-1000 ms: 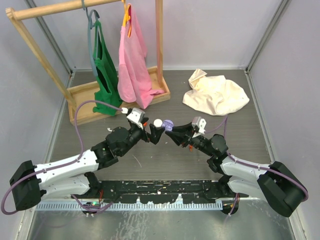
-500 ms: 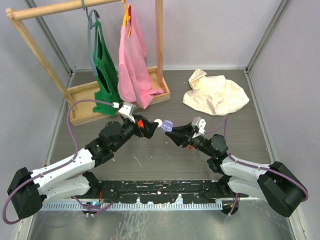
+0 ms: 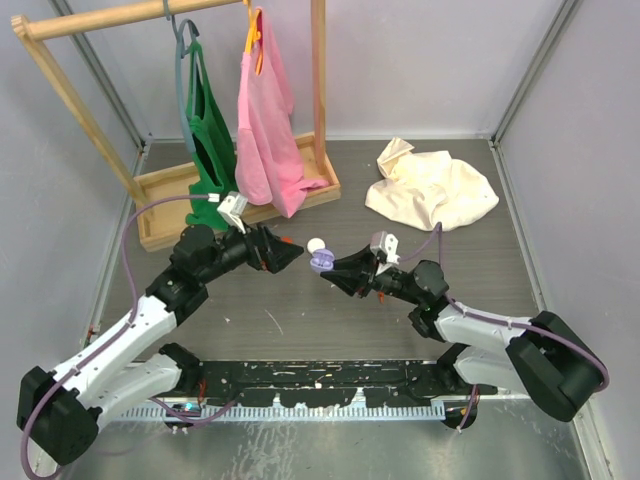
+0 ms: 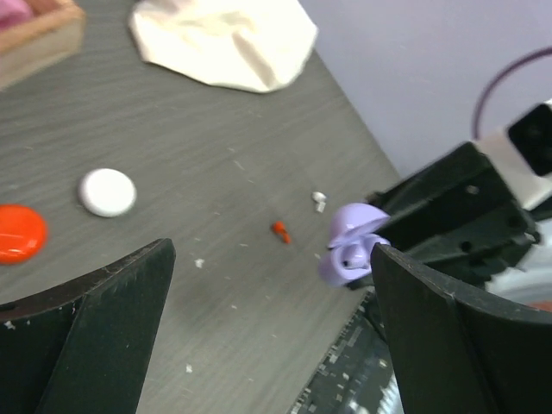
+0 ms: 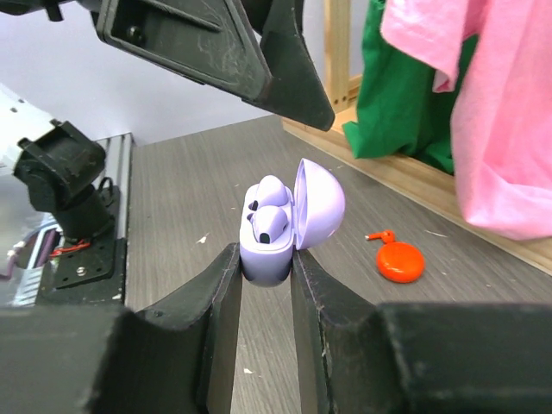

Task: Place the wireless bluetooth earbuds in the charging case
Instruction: Close the charging case.

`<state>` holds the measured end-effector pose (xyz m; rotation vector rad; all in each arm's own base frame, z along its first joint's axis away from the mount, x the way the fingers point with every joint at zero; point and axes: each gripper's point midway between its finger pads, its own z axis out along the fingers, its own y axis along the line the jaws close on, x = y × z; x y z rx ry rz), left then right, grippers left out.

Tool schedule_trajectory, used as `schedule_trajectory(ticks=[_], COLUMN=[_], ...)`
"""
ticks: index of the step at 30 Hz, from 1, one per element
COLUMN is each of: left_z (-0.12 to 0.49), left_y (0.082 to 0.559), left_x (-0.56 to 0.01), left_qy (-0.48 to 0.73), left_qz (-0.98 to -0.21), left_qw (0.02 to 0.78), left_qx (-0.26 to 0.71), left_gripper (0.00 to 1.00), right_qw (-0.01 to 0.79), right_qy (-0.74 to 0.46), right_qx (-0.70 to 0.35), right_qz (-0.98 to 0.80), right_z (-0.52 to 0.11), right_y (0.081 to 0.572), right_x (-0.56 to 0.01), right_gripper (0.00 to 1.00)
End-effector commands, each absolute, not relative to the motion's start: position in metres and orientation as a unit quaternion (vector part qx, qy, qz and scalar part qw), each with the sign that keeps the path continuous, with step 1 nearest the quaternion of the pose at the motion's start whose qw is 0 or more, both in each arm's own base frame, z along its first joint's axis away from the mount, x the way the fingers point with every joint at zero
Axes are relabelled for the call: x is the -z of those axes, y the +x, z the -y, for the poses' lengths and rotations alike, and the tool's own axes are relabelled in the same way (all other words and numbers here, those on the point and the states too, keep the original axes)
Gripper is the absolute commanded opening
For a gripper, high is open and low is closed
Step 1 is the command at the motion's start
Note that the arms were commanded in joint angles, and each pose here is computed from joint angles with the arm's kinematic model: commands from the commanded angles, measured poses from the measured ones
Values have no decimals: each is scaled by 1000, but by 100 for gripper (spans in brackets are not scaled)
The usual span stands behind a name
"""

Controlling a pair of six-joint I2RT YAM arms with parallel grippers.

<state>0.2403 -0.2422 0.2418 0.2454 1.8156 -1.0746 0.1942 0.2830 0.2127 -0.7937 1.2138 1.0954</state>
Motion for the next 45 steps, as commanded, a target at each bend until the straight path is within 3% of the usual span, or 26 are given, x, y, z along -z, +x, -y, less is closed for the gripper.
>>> schedule_trajectory(ticks=[1,19,28,38,45], left_z=[260,286,288,288,286], left_y=[210,206,198,194,188], left_x=[-277,-283,-277,-276,-288], left_qy=[141,124,140,155,173], left_qz=[-710,-681,-684,-683,-670], left_qw=[435,338,313,309,319], left_qx=[535,637,643,643,647], left_gripper=[99,78,70,58,56], right_qw=[619,572,570,562,551], right_qy=[-372,-406,-396,-391,-392], right_qx=[-505,-543,-549,-550,-547], right_qz=[-472,-461,-467,-479,-494], right_z=[-294,-314,-316,-316,-315], right_y=[186,181,185,186,185], right_x=[-245,-248,-245,-236,-226], right_gripper=[1,1,1,1,1])
